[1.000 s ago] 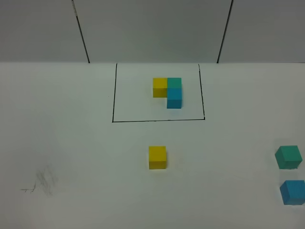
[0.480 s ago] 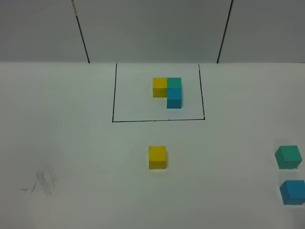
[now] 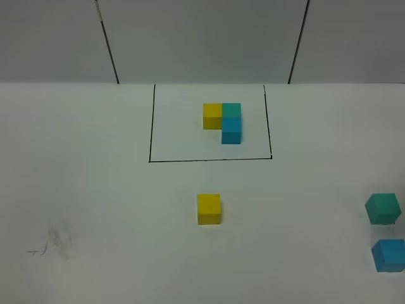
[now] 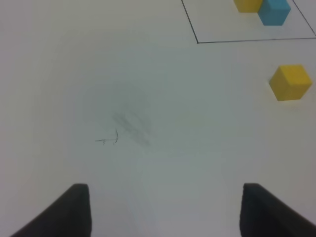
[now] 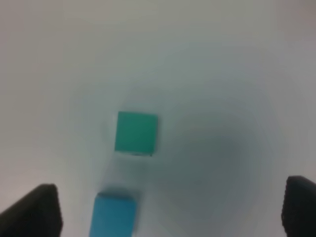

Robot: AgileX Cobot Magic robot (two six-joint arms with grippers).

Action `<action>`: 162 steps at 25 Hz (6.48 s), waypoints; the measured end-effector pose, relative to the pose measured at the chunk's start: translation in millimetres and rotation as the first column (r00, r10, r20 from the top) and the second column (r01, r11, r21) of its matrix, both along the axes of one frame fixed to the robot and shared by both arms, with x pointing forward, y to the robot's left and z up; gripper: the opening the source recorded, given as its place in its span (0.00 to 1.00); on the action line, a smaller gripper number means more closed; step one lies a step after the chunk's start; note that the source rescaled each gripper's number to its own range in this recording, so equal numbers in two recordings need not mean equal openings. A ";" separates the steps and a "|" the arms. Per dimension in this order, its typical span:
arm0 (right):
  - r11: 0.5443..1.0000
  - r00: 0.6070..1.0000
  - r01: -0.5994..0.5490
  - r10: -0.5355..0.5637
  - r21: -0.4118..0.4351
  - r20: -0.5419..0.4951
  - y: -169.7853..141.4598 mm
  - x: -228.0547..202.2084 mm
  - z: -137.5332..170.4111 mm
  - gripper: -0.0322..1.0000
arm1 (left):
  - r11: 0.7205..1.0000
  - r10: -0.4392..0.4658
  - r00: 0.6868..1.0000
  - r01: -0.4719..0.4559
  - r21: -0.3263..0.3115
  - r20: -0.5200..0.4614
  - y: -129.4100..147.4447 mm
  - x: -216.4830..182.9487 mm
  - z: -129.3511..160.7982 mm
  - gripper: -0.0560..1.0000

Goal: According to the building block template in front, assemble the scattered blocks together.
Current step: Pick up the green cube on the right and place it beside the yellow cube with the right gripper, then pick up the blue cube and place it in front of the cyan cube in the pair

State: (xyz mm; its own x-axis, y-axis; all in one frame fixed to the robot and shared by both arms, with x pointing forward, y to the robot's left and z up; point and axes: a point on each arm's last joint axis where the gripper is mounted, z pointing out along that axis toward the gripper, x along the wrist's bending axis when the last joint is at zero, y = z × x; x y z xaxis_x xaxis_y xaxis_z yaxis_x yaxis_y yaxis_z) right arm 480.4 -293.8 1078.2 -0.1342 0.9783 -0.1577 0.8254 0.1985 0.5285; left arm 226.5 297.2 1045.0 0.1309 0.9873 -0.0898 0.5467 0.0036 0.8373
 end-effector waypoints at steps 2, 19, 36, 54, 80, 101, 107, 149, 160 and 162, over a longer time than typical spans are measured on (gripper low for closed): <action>1.000 0.998 -0.017 0.018 0.026 -0.064 4.2 20.5 -4.0 0.86 | 1.000 0.000 1.000 0.000 0.000 0.000 0.0 0.0 0.0 0.43; 0.996 0.926 0.034 -0.002 0.079 -0.377 1.7 82.1 -74.7 0.84 | 1.000 0.000 1.000 0.000 0.000 0.000 0.0 0.0 0.0 0.43; 0.993 0.923 0.069 -0.028 0.094 -0.384 -1.7 92.1 -159.0 0.80 | 1.000 0.000 1.000 0.000 0.000 0.000 0.0 0.0 0.0 0.43; 0.955 0.889 -0.297 0.270 -0.015 -0.370 15.0 80.5 -126.0 0.21 | 1.000 0.000 1.000 0.000 0.000 0.000 0.0 0.0 0.0 0.43; 0.176 0.174 -0.983 0.844 -0.045 -0.507 219.5 89.5 -104.3 0.21 | 1.000 0.000 1.000 0.000 0.000 0.000 0.0 0.0 0.0 0.43; 0.220 0.214 -0.975 0.873 -0.038 -0.439 239.0 103.0 -131.3 0.21 | 1.000 -0.001 1.000 0.001 0.001 0.000 0.0 0.0 0.0 0.43; 0.227 0.210 -0.974 0.869 -0.018 -0.449 240.4 103.9 -142.4 0.21 | 1.000 0.000 1.000 0.000 0.000 0.000 0.0 0.0 0.0 0.43; 0.217 0.186 -0.976 0.879 0.022 -0.439 248.1 109.0 -178.4 0.21 | 1.000 0.000 1.000 0.000 0.002 0.000 0.1 0.0 0.0 0.43; 0.467 0.477 -0.876 0.794 -0.125 -0.376 236.3 113.1 -122.4 0.98 | 1.000 0.000 1.000 0.000 0.002 0.000 0.1 0.0 0.0 0.43; 0.607 0.624 -0.777 0.707 -0.167 -0.334 226.2 112.8 -97.2 1.00 | 1.000 0.000 1.000 0.000 0.002 0.000 0.1 0.0 0.0 0.43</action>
State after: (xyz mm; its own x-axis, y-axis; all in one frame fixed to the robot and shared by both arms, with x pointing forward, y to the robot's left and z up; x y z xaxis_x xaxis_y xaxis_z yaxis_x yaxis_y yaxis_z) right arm 593.2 -67.6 981.0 -0.8572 0.4417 -0.2649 0.4056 0.8959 0.1813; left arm 226.5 297.3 1045.0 0.1310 0.9875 -0.0881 0.5465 0.0023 0.8375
